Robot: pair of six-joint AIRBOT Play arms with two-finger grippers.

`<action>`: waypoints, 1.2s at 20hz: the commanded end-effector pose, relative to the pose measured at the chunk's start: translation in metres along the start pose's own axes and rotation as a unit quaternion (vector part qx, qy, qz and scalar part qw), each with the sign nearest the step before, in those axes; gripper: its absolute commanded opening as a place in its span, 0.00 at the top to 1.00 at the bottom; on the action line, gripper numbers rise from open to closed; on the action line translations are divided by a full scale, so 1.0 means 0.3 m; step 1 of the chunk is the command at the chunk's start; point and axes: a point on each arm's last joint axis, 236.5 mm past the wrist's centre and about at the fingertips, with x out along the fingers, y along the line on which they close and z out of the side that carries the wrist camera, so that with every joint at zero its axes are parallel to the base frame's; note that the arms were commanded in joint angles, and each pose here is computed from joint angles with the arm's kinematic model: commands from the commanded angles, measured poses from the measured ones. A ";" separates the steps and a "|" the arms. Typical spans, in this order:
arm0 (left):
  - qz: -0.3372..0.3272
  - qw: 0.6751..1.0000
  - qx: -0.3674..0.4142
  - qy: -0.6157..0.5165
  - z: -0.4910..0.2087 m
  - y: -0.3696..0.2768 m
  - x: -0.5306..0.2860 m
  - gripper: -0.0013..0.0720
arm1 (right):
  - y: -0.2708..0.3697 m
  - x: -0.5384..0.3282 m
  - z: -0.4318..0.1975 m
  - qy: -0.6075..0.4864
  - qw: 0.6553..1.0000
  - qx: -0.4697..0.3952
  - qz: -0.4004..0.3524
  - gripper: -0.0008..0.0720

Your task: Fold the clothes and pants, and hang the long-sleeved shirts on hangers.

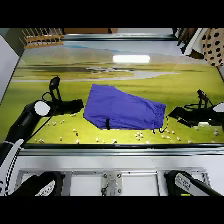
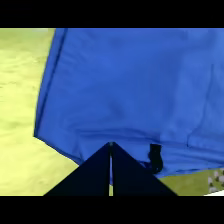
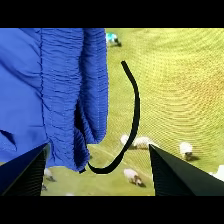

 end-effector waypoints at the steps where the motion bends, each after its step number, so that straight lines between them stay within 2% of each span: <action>1: -0.025 0.999 0.036 0.017 -0.061 -0.111 0.002 0.97 | -0.035 0.079 0.007 0.029 0.996 0.035 0.073 0.00; 7: -0.030 0.997 0.042 0.060 -0.154 -0.160 0.081 0.97 | 0.012 0.256 0.004 0.061 0.983 0.081 0.154 0.01; 15: -0.037 0.997 0.016 0.072 -0.170 -0.165 0.123 0.97 | 0.227 0.391 -0.032 0.075 0.980 0.051 0.176 0.03; 16: -0.037 0.997 0.016 0.071 -0.168 -0.165 0.123 0.98 | 0.245 0.398 -0.045 0.080 0.980 0.043 0.176 0.18; 17: -0.037 0.997 0.016 0.069 -0.164 -0.166 0.124 0.97 | 0.253 0.403 -0.051 0.082 0.980 0.039 0.176 0.59; 18: -0.037 0.997 0.016 0.066 -0.161 -0.167 0.124 0.97 | 0.256 0.403 -0.053 0.083 0.980 0.038 0.176 0.87; 19: -0.038 0.997 0.016 0.066 -0.160 -0.167 0.123 0.97 | 0.254 0.399 -0.052 0.082 0.980 0.037 0.175 0.96; 22: -0.040 0.997 0.026 0.063 -0.139 -0.185 0.108 0.98 | 0.220 0.329 -0.048 0.099 0.982 0.018 0.158 0.96; 24: -0.050 0.996 0.041 0.054 -0.085 -0.230 0.102 0.98 | 0.162 0.253 -0.045 0.123 0.986 -0.001 0.113 0.96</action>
